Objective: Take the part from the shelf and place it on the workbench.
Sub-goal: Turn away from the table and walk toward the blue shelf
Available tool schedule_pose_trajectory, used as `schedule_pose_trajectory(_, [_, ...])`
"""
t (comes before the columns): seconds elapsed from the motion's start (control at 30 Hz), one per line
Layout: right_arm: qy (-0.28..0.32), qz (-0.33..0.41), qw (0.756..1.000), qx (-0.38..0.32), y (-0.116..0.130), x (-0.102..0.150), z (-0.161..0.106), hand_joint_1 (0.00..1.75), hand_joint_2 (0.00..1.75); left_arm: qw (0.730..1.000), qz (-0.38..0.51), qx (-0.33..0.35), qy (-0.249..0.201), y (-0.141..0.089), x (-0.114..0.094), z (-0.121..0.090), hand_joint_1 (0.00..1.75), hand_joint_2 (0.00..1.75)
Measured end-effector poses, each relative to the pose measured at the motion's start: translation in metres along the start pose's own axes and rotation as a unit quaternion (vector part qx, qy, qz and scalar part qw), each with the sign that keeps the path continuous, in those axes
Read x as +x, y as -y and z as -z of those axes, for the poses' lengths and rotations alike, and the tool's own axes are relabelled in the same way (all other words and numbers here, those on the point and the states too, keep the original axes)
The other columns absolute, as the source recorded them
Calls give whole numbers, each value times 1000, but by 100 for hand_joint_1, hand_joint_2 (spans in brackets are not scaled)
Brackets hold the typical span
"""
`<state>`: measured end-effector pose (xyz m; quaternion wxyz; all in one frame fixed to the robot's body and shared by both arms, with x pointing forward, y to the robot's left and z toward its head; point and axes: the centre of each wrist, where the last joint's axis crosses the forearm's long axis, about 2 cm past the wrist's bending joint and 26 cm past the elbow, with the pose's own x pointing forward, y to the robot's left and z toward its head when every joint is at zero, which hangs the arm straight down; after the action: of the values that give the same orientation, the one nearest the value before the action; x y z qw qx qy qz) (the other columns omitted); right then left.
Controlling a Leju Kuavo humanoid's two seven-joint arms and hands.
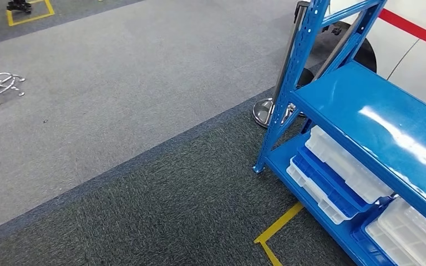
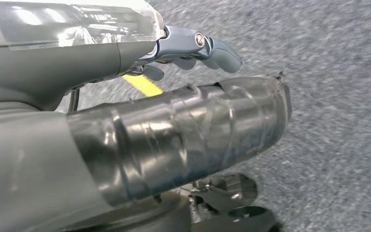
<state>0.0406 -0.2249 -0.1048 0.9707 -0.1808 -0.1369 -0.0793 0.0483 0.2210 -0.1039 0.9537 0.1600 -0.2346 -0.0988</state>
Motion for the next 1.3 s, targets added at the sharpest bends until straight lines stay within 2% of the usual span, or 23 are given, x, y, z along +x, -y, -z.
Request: schedule_pose_trajectory(1.3, [2, -10, 1000, 5, -2, -1, -1, 0, 0, 1000, -4, 3, -7, -1, -2, 0, 0, 0])
